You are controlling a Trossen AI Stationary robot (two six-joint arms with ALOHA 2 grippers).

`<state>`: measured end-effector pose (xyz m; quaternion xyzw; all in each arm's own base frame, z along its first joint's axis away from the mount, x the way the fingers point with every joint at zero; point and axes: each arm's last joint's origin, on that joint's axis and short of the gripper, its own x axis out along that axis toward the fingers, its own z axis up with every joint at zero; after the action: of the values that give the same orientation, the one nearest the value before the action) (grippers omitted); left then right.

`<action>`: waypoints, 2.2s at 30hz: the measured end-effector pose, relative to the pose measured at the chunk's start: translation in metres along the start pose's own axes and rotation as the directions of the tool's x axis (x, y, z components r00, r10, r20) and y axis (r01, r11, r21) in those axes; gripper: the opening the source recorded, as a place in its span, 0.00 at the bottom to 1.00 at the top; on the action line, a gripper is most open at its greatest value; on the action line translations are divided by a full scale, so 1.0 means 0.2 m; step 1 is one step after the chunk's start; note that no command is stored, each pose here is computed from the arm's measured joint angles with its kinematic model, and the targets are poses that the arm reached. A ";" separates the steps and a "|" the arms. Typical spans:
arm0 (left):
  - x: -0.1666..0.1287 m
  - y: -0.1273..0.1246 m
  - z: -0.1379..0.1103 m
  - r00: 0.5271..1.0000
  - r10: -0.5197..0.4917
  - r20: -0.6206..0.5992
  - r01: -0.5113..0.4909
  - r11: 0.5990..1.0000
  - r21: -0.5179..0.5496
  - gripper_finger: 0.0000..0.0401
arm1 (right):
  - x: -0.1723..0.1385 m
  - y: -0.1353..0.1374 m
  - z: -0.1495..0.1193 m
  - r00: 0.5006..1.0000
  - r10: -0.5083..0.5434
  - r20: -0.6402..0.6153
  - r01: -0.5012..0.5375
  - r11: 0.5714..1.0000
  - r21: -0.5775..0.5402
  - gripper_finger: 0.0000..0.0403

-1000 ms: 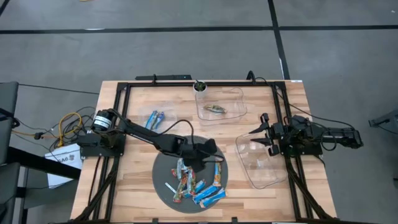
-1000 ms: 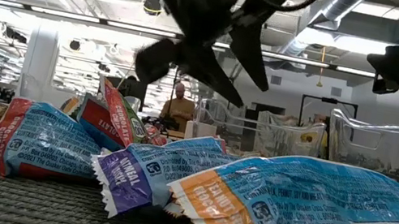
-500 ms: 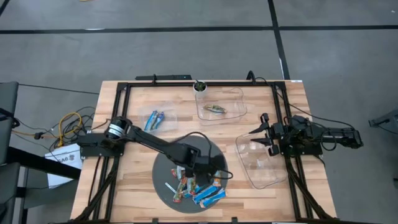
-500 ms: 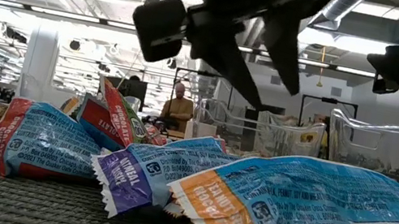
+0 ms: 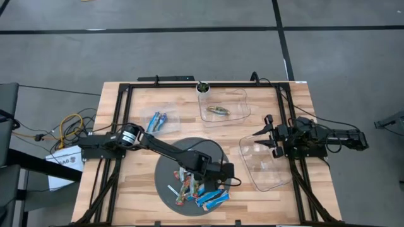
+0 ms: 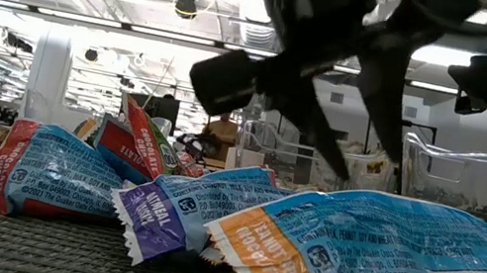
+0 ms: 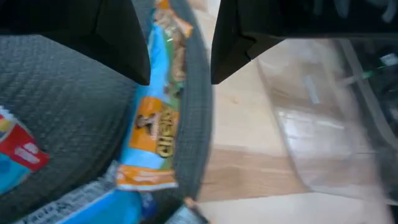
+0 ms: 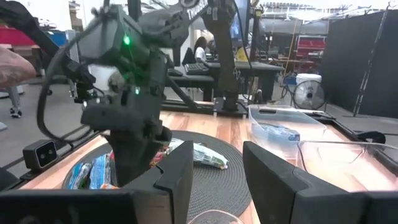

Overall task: Pick and place Granola Bars by type
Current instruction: Put the yellow granola bar into the top transparent bin

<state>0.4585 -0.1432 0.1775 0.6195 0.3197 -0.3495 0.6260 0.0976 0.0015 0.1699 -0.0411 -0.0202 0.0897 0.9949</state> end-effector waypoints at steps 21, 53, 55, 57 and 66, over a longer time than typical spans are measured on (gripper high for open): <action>0.17 -0.06 -0.08 0.998 -0.068 -0.014 0.068 0.997 0.032 0.40 | 0.00 0.00 0.00 1.000 0.000 -0.004 0.000 1.000 0.001 0.33; -0.04 0.03 -0.10 0.979 0.036 -0.203 -0.053 0.995 -0.082 0.03 | 0.00 0.00 0.00 1.000 0.000 -0.004 0.000 1.000 0.001 0.33; -0.08 0.05 -0.12 0.970 0.061 -0.236 -0.084 0.993 -0.088 0.03 | 0.00 0.00 0.00 1.000 0.000 -0.004 0.000 1.000 0.001 0.33; -0.13 0.07 -0.14 0.957 0.084 -0.278 -0.114 0.989 -0.095 0.03 | 0.00 0.00 0.00 1.000 -0.001 -0.004 0.001 1.000 0.001 0.33; -0.31 0.17 -0.38 0.869 0.154 -0.470 -0.235 0.965 -0.120 0.05 | 0.00 0.00 0.00 1.000 -0.001 -0.004 0.001 1.000 0.001 0.33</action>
<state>0.4551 -0.0647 0.2451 0.6566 0.4226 -0.1001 0.6167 0.0976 0.0014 0.1695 -0.0410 -0.0181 0.0893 0.9950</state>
